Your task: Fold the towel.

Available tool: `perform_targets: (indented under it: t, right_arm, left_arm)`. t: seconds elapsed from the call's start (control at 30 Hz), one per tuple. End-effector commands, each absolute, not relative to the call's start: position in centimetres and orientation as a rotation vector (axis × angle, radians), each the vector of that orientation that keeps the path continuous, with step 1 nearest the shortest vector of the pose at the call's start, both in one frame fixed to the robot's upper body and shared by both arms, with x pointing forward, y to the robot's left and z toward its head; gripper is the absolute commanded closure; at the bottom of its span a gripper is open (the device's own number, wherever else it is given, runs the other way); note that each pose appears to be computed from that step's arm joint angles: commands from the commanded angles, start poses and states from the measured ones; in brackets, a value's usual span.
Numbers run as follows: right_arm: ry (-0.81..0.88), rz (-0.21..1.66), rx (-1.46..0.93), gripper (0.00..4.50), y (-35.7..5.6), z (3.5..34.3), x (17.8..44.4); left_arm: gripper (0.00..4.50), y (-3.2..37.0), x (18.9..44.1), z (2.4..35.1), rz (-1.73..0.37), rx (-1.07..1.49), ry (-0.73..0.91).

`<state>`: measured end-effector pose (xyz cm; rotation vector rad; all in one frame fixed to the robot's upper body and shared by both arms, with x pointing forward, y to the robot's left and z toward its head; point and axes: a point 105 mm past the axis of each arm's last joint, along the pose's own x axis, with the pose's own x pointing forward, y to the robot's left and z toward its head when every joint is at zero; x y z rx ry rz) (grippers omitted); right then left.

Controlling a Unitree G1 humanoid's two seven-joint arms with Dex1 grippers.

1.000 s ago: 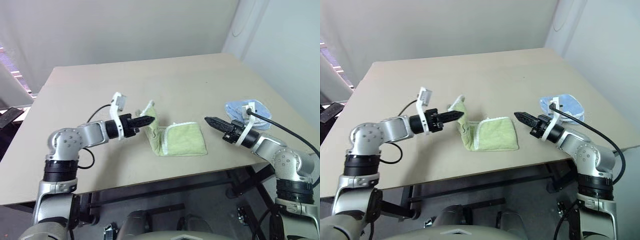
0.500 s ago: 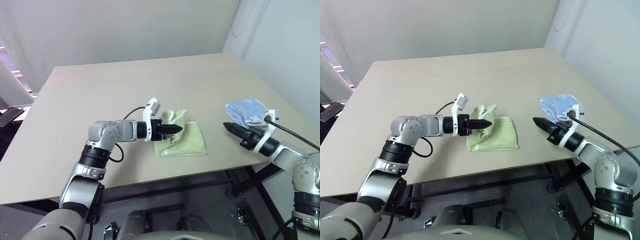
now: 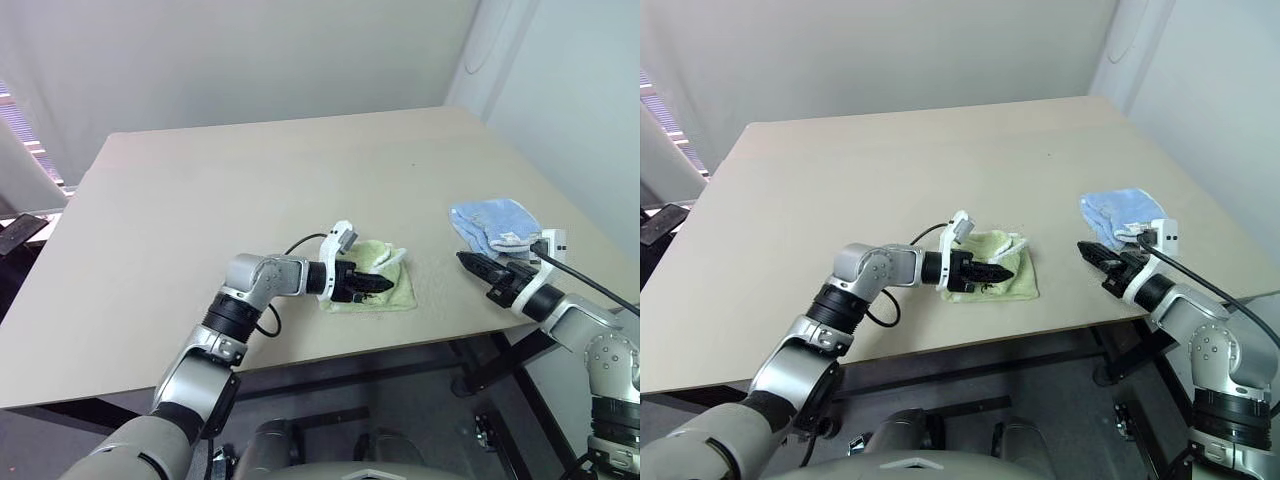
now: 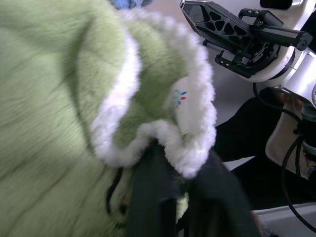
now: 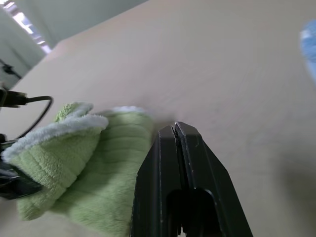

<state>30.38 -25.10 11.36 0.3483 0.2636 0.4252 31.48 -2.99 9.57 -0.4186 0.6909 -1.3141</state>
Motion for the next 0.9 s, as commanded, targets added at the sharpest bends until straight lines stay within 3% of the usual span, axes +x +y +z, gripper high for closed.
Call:
perform_targets:
  t: [0.03, 0.2, 0.3, 0.47, 0.6, 0.73, 0.83, 0.9]
  right_arm:
    - [0.205, 0.426, 0.330, 4.50, -25.2, 12.7, 30.6]
    - [0.209, 0.429, 0.324, 4.50, -25.0, 12.5, 30.7]
    - [0.199, 0.433, 0.331, 4.50, -25.1, 12.7, 30.8]
    - [0.141, 0.490, 0.364, 4.50, -24.2, 14.7, 31.1]
    - [0.094, 0.662, 0.269, 4.50, -19.7, 17.1, 31.4]
    - [0.074, 0.784, 0.227, 4.50, -16.8, 17.9, 31.8]
    - [0.093, 0.873, 0.172, 4.50, -15.1, 17.4, 31.9]
    - [0.091, 0.915, 0.170, 4.50, -14.4, 17.4, 31.9]
  left_arm:
    - [2.79, -3.6, 31.5, 11.1, -1.378, -0.396, 0.618]
    - [1.00, -3.4, 30.7, 12.0, -1.432, -0.374, 0.573]
    - [0.03, -2.9, 30.1, 14.4, -1.499, -0.411, 0.463]
    - [0.03, -0.9, 30.8, 18.7, -1.486, -0.396, 0.167]
    - [0.03, 1.8, 34.1, 18.7, -1.284, -0.116, -0.021]
    - [0.03, 3.6, 35.3, 18.2, -1.217, 0.032, -0.128]
    - [0.60, 4.5, 34.7, 17.6, -1.284, -0.045, -0.093]
    - [1.28, 4.7, 34.4, 17.0, -1.308, -0.015, -0.084]
